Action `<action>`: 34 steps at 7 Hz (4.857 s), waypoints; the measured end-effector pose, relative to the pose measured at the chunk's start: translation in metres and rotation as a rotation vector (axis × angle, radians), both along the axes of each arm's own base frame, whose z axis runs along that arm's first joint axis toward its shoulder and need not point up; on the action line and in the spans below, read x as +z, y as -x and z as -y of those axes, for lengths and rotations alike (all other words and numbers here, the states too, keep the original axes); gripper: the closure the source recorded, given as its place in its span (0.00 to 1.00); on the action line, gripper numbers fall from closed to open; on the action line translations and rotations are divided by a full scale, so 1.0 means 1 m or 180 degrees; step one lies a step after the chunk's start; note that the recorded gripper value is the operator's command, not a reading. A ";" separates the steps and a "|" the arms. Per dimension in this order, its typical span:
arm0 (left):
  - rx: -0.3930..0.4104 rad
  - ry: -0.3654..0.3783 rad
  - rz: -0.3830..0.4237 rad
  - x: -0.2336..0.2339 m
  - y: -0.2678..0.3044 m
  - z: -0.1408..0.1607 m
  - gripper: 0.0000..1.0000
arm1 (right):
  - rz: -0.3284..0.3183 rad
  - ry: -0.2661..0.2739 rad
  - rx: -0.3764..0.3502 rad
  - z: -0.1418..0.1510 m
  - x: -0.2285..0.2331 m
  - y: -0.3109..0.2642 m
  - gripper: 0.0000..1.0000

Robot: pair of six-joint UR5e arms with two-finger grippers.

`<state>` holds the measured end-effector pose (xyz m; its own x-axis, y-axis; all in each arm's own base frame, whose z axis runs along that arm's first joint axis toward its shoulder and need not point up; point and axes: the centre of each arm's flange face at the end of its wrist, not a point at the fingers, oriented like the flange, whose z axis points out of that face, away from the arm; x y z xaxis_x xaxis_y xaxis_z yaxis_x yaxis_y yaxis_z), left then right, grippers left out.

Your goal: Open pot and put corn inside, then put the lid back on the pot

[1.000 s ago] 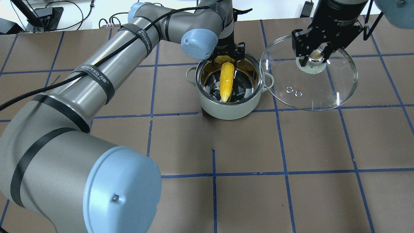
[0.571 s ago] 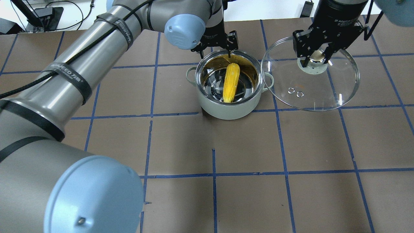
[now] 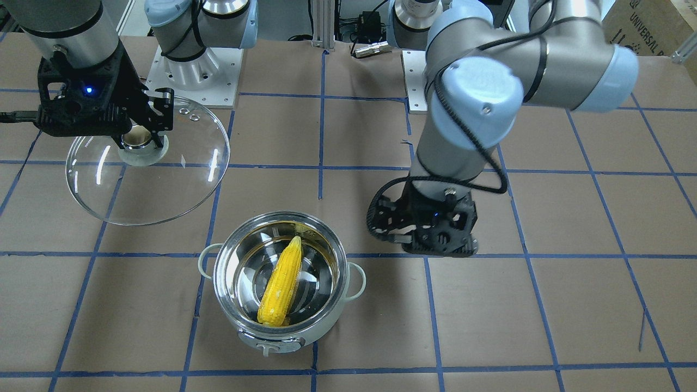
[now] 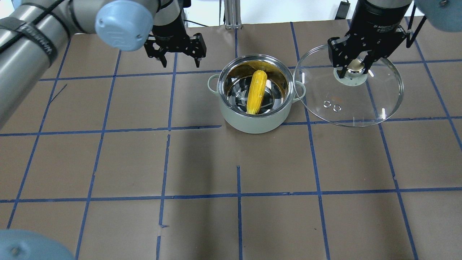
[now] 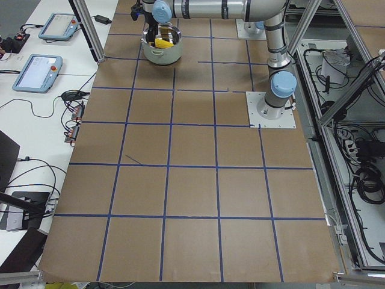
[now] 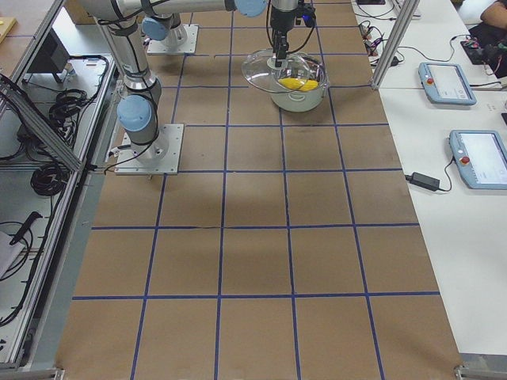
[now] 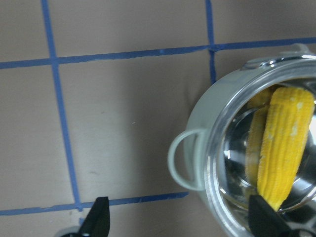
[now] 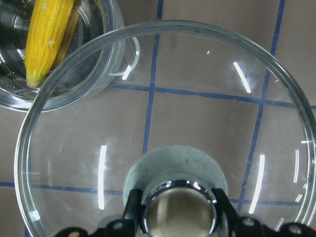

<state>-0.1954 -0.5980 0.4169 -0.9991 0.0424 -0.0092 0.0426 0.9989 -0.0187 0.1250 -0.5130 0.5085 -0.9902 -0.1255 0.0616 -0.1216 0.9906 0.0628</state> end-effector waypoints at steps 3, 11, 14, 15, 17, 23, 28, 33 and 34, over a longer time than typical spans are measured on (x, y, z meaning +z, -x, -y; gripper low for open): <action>0.0250 -0.0141 0.0052 0.073 -0.072 -0.077 0.00 | 0.0013 -0.0028 -0.0087 -0.002 0.002 -0.002 0.91; -0.0029 -0.0120 0.0095 0.108 -0.070 -0.089 0.00 | -0.0040 0.0332 0.0105 0.064 -0.034 -0.134 0.92; -0.0135 -0.0037 0.0092 0.110 -0.072 -0.087 0.00 | 0.0124 0.0211 0.0067 0.095 -0.084 -0.160 0.92; -0.0156 -0.0016 0.0090 0.110 -0.072 -0.086 0.00 | 0.0120 0.0158 0.0057 0.098 -0.095 -0.159 0.92; -0.0165 -0.0006 0.0087 0.110 -0.071 -0.086 0.00 | 0.0129 0.0112 0.0024 0.108 -0.109 -0.161 0.92; -0.0172 0.0008 0.0086 0.108 -0.071 -0.085 0.00 | 0.0195 0.0157 -0.0029 0.139 -0.145 -0.173 0.92; -0.0176 0.0015 0.0087 0.108 -0.071 -0.085 0.00 | 0.0170 0.0110 -0.0120 0.137 -0.146 -0.177 0.92; -0.0179 0.0018 0.0087 0.108 -0.071 -0.085 0.00 | 0.0238 0.0079 -0.0139 0.132 -0.147 -0.190 0.92; -0.0181 0.0017 0.0087 0.108 -0.071 -0.085 0.00 | 0.0230 0.0078 -0.0140 0.133 -0.148 -0.189 0.92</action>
<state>-0.1242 -0.5130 0.5252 -0.9944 0.0989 -0.0369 0.0997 0.9948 -0.0222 0.3143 -0.6456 0.3603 -0.9967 -0.0812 -0.0076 -0.0814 0.9962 0.0311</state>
